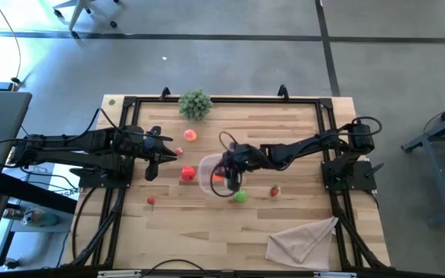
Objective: Pick and placing Produce into tupperware
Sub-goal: Put the top strawberry into the transparent bin
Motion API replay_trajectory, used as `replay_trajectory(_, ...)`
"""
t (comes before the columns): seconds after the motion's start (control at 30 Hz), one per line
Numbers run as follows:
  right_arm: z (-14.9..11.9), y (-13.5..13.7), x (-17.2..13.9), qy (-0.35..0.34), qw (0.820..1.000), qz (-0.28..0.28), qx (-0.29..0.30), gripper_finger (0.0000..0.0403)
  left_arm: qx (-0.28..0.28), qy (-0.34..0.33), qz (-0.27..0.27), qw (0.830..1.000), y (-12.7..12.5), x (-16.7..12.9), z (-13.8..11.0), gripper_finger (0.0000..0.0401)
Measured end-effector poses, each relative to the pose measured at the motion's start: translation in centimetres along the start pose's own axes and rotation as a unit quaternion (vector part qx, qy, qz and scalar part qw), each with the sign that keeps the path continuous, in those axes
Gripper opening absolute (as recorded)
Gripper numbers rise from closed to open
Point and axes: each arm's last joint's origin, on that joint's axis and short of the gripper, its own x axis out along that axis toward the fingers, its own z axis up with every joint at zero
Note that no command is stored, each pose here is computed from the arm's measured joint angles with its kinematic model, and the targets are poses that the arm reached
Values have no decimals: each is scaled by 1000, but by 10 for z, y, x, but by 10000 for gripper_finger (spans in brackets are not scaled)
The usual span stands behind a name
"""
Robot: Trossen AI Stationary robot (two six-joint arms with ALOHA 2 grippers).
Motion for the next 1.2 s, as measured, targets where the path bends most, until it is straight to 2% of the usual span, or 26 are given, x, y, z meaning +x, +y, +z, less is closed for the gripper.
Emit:
replay_trajectory(0.1,-1,3,0,11,999,52,4,136,0,0,0,1000,0,0,0,51)
replay_trajectory(0.17,-3,3,0,20,998,61,13,136,0,0,0,1000,0,0,0,51)
replay_trajectory(0.5,-18,-7,-2,98,994,7,51,136,0,0,0,1000,0,0,0,51)
replay_trajectory(0.83,-19,-11,-3,103,993,1,54,136,0,0,0,1000,0,0,0,51)
replay_trajectory(1.2,-20,-17,-3,107,991,-34,79,198,0,0,0,1000,0,0,0,51)
